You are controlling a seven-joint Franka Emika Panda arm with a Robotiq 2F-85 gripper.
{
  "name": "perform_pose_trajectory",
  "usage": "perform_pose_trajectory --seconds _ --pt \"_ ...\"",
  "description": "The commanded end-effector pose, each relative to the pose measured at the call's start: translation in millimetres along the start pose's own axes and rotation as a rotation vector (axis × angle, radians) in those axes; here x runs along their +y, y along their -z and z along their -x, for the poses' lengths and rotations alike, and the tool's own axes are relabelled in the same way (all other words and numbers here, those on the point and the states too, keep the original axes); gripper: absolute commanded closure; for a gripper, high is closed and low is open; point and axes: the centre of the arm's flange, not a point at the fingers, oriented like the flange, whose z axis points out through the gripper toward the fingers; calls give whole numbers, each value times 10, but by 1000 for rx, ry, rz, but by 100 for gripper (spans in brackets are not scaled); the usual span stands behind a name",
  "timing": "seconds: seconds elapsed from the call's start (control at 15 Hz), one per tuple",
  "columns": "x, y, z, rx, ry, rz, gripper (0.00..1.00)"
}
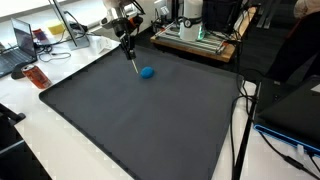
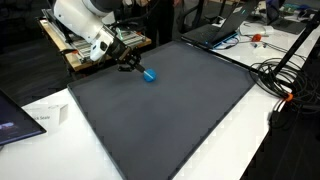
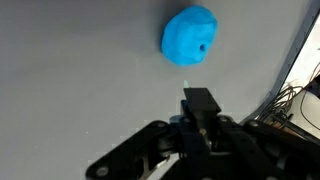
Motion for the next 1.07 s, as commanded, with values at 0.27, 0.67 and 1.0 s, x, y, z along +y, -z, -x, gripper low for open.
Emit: perform_pose_trajectory --seconds 0.27,0.67,1.0 --pt "-570 299 321 68 70 75 97" --pt "-957 495 674 111 124 156 97" --pt "-1033 633 913 132 152 160 97"
